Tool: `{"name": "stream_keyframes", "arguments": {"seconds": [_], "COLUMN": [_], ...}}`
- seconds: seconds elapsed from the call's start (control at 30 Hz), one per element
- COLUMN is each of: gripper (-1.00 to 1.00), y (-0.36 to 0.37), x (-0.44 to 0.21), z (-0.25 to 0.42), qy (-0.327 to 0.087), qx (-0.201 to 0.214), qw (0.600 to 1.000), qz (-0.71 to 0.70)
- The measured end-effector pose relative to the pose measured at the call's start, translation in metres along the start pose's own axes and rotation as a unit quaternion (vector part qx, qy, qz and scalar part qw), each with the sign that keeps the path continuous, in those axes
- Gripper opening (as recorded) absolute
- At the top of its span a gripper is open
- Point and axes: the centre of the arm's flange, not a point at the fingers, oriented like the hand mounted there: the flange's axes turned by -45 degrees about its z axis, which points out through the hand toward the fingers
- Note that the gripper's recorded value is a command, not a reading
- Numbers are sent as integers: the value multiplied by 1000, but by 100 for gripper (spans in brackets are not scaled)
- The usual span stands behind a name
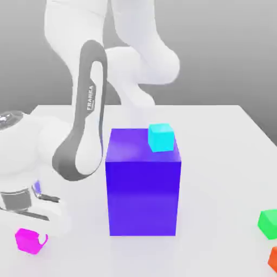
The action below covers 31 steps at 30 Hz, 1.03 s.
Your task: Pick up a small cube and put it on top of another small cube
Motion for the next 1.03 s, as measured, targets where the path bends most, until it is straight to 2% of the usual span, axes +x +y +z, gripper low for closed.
{"name": "stream_keyframes", "arguments": {"seconds": [0.17,0.37,0.57,0.77,0.83,0.9,0.93,1.03], "gripper": [-100,-100,-100,-100,-100,-100,100,100], "y": [-118,-267,-404,-520,-532,-534,-534,-534], "x": [13,-10,-79,-194,-208,-212,-213,-213], "z": [-14,-25,-39,-51,-32,-6,3,3], "qy": [-3,-6,-6,-2,-2,-1,-1,-1], "qx": [7,10,8,1,0,-1,-1,-1], "qw": [984,918,800,625,603,597,596,596], "qz": [-178,-397,-601,-781,-798,-802,-803,-803]}}
